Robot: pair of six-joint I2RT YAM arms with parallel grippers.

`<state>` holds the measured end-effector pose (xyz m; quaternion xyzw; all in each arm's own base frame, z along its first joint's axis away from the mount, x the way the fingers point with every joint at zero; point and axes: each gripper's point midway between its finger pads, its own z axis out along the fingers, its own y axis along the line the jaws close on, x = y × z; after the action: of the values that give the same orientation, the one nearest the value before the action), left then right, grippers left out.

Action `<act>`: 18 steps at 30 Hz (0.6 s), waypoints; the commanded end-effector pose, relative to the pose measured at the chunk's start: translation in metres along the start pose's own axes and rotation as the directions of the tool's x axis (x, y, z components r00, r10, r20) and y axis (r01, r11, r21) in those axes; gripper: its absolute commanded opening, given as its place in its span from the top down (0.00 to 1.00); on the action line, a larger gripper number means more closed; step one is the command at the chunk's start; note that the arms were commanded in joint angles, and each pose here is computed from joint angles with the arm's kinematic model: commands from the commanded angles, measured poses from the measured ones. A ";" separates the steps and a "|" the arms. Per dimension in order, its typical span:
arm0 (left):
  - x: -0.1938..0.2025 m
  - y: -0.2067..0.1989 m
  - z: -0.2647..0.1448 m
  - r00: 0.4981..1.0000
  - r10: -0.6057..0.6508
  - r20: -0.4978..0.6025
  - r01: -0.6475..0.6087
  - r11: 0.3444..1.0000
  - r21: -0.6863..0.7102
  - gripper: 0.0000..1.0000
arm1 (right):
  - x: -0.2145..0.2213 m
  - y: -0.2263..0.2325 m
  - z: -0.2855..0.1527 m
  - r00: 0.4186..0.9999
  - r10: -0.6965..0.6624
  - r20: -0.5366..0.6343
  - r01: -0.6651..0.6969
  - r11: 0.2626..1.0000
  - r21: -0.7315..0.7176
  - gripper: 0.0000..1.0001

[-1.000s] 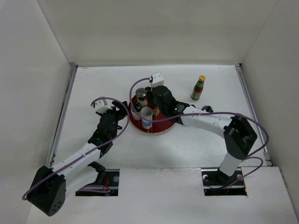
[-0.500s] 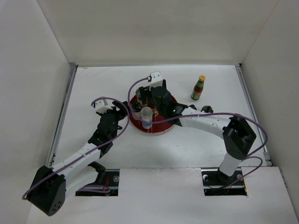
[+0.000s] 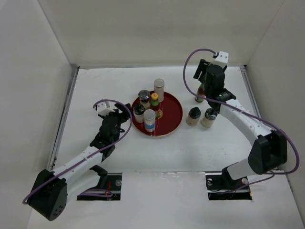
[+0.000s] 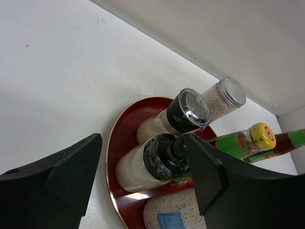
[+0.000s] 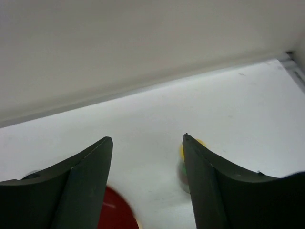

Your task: Organize the condiment bottles

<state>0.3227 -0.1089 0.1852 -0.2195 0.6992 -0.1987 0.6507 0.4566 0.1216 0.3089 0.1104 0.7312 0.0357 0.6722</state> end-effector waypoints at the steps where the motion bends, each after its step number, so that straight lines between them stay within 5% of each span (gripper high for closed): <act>1: -0.009 -0.011 0.000 0.999 -0.037 0.030 0.036 0.999 0.038 0.30 | 0.026 -0.044 0.013 0.993 -0.055 -0.100 0.069 0.988 0.141 0.25; 4: -0.008 -0.011 0.001 0.999 -0.035 0.028 0.034 0.999 0.036 0.30 | 0.035 -0.064 0.027 0.989 -0.056 -0.133 0.080 0.980 0.181 0.15; 8: -0.010 -0.011 0.000 0.999 -0.039 0.034 0.038 0.999 0.039 0.30 | 0.048 -0.068 0.045 0.984 -0.030 -0.178 0.057 0.988 0.146 0.16; 18: -0.007 -0.009 0.001 0.999 -0.034 0.024 0.034 0.999 0.034 0.30 | 0.073 -0.065 0.059 0.972 -0.025 -0.235 0.052 0.992 0.113 0.44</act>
<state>0.3227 -0.1090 0.1852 -0.2192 0.6993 -0.1990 0.6506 0.4906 0.0609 0.2020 0.1288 0.8201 -0.0255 0.5569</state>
